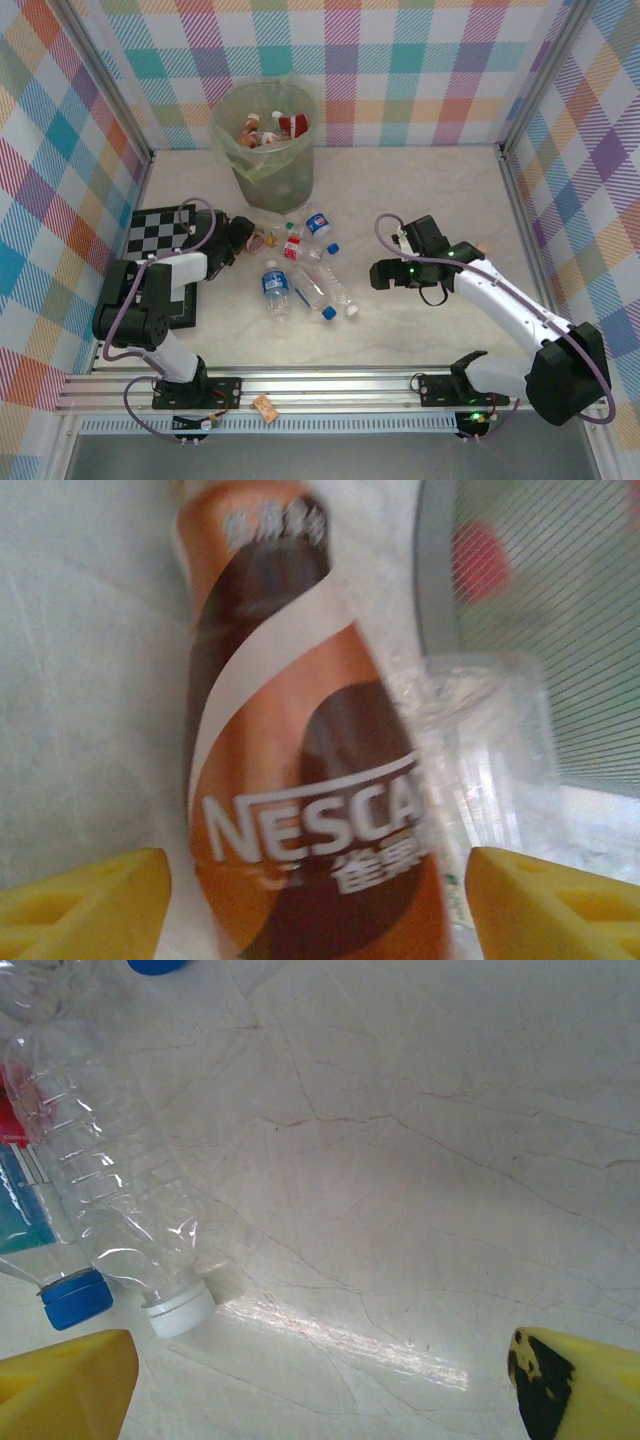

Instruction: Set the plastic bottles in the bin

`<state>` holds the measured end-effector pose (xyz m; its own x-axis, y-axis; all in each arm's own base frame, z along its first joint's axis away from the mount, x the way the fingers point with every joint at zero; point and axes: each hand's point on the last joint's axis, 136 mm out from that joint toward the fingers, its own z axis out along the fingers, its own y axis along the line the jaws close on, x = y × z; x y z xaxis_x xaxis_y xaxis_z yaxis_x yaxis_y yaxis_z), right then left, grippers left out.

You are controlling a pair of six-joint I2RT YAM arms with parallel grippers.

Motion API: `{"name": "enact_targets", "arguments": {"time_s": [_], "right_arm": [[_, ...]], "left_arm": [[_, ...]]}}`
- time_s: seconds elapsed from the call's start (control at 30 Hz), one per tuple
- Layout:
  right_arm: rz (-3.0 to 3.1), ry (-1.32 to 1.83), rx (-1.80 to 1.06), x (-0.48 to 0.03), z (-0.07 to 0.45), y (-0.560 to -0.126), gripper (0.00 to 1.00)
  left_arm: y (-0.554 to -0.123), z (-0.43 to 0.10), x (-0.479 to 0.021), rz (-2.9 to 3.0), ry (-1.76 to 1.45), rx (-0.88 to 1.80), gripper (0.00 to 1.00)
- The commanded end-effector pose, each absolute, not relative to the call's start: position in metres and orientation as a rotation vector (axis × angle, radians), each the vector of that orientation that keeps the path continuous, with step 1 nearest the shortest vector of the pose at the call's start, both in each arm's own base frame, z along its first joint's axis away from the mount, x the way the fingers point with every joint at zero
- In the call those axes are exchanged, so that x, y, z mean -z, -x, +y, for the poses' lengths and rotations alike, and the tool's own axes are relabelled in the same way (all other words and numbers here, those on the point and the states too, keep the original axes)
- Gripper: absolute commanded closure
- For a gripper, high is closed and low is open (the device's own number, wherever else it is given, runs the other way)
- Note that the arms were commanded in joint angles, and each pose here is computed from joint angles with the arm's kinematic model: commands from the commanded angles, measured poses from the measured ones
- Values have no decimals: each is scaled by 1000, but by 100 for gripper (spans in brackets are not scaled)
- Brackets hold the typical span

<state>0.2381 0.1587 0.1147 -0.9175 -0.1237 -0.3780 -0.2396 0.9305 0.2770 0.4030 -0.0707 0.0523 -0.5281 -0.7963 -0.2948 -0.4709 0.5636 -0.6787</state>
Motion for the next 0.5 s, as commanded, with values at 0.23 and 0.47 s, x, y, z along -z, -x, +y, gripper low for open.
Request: {"name": "enact_targets", "arguments": {"time_s": [0.23, 0.47], "right_arm": [[2693, 265, -497, -124, 165, -246, 5], [2696, 267, -497, -122, 166, -248, 5]], "left_arm": [[-405, -72, -67, 2156, 985, 693, 41], [-390, -56, -127, 2120, 868, 566, 43]]}}
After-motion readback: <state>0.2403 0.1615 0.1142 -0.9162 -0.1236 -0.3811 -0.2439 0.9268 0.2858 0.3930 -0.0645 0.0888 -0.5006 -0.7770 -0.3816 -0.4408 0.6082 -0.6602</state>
